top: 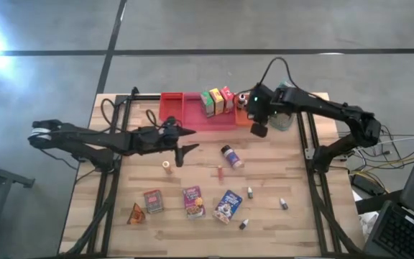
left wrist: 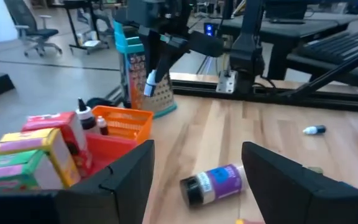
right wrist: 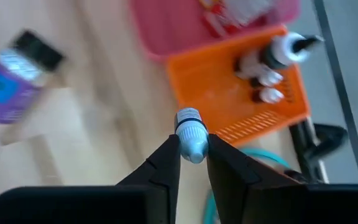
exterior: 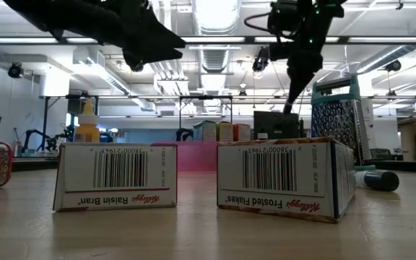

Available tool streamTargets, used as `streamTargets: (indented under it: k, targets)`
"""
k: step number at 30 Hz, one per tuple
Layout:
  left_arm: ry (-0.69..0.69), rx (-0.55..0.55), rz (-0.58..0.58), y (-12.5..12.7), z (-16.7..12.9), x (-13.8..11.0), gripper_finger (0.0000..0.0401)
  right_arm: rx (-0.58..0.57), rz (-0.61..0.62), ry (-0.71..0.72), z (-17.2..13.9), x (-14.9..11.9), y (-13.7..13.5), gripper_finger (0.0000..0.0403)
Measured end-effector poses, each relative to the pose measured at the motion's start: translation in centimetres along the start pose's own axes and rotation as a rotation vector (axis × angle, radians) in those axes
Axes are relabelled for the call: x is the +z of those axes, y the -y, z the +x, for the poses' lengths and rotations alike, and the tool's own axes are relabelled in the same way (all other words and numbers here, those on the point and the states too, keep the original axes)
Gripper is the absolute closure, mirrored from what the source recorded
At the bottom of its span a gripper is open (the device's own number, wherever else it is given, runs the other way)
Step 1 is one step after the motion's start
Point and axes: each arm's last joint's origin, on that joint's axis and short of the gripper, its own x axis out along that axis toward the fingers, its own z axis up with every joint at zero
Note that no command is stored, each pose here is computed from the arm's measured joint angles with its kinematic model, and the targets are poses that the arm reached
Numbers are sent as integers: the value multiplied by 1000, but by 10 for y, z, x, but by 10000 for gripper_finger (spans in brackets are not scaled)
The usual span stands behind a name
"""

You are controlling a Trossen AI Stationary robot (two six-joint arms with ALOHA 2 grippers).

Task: Pick & Place Kitchen Items
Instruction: Put the red food coloring bottle into the orange bin

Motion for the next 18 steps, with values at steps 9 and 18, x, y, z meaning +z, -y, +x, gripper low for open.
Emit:
streamTargets:
  k: [9,18]
  targets:
    - [-27,126,47,-6,-1,-8,153,22,53,48,3,-2,29,335]
    - [40,215,51,-9,-2,2,153,57,64,122,4,0,41,342]
